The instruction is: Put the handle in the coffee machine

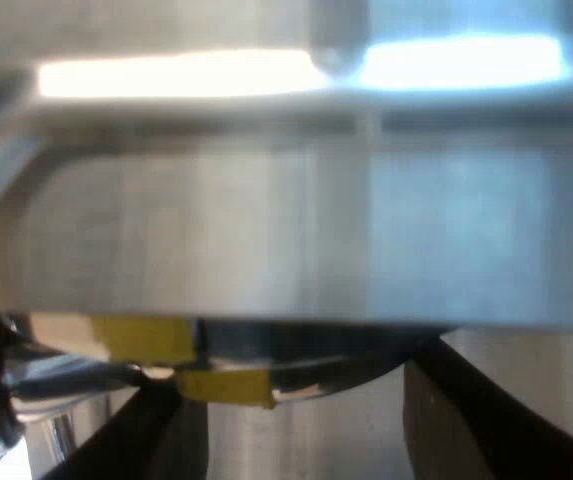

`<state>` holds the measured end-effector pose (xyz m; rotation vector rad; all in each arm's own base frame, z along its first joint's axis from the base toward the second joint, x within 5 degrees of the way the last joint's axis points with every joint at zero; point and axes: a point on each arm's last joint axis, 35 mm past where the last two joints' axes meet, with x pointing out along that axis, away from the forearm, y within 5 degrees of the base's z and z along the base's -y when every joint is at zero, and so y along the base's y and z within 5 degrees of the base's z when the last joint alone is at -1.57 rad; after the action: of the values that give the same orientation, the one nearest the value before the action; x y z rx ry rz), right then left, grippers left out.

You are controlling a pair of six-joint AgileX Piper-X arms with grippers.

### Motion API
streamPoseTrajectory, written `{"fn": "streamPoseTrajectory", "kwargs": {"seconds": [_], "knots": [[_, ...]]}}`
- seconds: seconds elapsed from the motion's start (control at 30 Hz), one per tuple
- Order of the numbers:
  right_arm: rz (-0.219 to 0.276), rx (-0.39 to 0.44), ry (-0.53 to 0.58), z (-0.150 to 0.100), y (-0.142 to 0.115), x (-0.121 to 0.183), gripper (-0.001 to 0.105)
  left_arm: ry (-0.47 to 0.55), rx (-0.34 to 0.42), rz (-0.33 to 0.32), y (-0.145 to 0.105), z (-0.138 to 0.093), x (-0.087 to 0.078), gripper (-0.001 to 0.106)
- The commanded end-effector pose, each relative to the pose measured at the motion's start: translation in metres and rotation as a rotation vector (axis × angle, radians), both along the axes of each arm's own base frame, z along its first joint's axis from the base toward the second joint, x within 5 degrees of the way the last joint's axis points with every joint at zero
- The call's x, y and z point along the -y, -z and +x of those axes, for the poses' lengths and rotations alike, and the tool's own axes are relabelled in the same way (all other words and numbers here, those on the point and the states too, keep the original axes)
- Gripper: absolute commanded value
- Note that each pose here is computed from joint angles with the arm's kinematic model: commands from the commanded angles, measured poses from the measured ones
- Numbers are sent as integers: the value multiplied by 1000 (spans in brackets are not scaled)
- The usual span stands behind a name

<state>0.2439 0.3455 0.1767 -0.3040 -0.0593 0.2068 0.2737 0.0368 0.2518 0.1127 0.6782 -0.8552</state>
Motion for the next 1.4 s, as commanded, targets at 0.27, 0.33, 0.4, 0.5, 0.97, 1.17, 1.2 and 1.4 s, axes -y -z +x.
{"fn": "streamPoseTrajectory", "kwargs": {"seconds": [0.27, 0.33, 0.4, 0.5, 0.97, 1.17, 1.2, 1.4], "knots": [[67, 45, 5, 2, -15, 1, 47, 73, -32, -93, -9, -13, 9, 0], [67, 45, 5, 2, -15, 1, 47, 86, -38, -94, -10, -14, 13, 0], [67, 45, 5, 2, -15, 1, 47, 109, -54, -97, -11, -17, 20, 0], [67, 45, 5, 2, -15, 1, 47, 222, -90, -86, -10, -22, 47, 0], [24, 52, 2, -1, -14, 0, 47, 289, -138, -87, -9, -25, 69, 0], [-16, 29, 36, -3, -10, -1, 47, 288, -162, -91, -9, -28, 69, 0], [-29, 21, 43, -3, -8, -1, 47, 288, -162, -91, -9, -28, 69, 0], [-73, -6, 63, -4, -3, -1, 47, 289, -161, -90, -9, -28, 69, 0]]}}
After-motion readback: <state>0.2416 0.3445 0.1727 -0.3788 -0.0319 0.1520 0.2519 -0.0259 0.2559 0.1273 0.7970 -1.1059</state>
